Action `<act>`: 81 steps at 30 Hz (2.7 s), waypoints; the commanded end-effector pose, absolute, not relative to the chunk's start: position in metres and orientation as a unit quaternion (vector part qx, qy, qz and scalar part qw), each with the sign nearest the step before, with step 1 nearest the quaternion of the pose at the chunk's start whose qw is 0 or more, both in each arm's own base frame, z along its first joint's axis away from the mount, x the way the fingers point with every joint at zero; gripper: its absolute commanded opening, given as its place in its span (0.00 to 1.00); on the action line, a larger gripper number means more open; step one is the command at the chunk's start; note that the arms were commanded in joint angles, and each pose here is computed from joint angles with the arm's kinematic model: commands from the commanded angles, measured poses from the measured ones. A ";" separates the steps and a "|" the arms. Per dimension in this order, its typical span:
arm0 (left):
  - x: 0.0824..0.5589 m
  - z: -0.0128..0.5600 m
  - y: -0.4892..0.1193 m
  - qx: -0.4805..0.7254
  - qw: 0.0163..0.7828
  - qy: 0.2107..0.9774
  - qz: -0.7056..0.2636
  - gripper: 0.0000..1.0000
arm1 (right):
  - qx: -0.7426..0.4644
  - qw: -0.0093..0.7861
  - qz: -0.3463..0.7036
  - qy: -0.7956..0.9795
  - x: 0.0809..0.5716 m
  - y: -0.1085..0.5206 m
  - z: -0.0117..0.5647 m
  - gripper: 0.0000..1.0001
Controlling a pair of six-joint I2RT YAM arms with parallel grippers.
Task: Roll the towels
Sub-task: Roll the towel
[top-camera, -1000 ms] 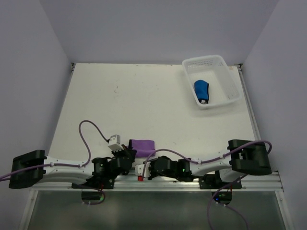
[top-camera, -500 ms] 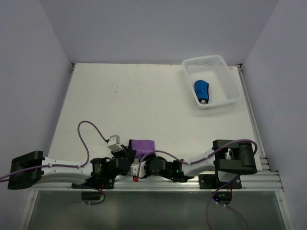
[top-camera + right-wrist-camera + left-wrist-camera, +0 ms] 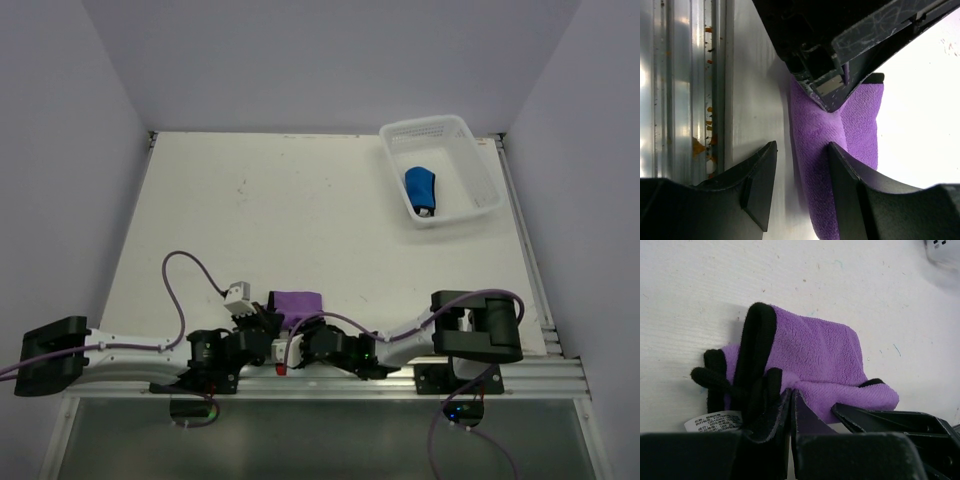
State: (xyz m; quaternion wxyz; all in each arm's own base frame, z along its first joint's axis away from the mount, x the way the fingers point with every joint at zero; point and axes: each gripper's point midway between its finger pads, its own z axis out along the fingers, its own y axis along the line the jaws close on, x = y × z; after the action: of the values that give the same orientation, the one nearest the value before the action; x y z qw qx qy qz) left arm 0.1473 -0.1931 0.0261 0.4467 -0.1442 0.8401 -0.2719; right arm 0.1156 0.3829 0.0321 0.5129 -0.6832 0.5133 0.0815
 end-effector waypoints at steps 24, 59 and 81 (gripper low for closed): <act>0.140 0.003 -0.180 -0.082 0.447 0.859 -0.235 0.06 | -0.665 0.531 0.099 0.516 0.137 0.384 0.025 0.50; 0.142 0.020 -0.182 -0.087 0.453 0.853 -0.244 0.09 | -0.711 0.439 0.123 0.536 0.123 0.381 -0.011 0.08; 0.145 0.092 -0.191 -0.111 0.466 0.820 -0.314 0.17 | -0.536 0.193 0.297 0.766 0.111 0.374 0.007 0.07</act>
State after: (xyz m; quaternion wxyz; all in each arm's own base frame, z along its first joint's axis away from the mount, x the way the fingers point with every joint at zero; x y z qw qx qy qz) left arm 0.1443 -0.1951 0.0833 0.4630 -0.1030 0.8223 -0.3145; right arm 0.1466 0.4015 0.0311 0.3198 -0.5709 0.7038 0.2764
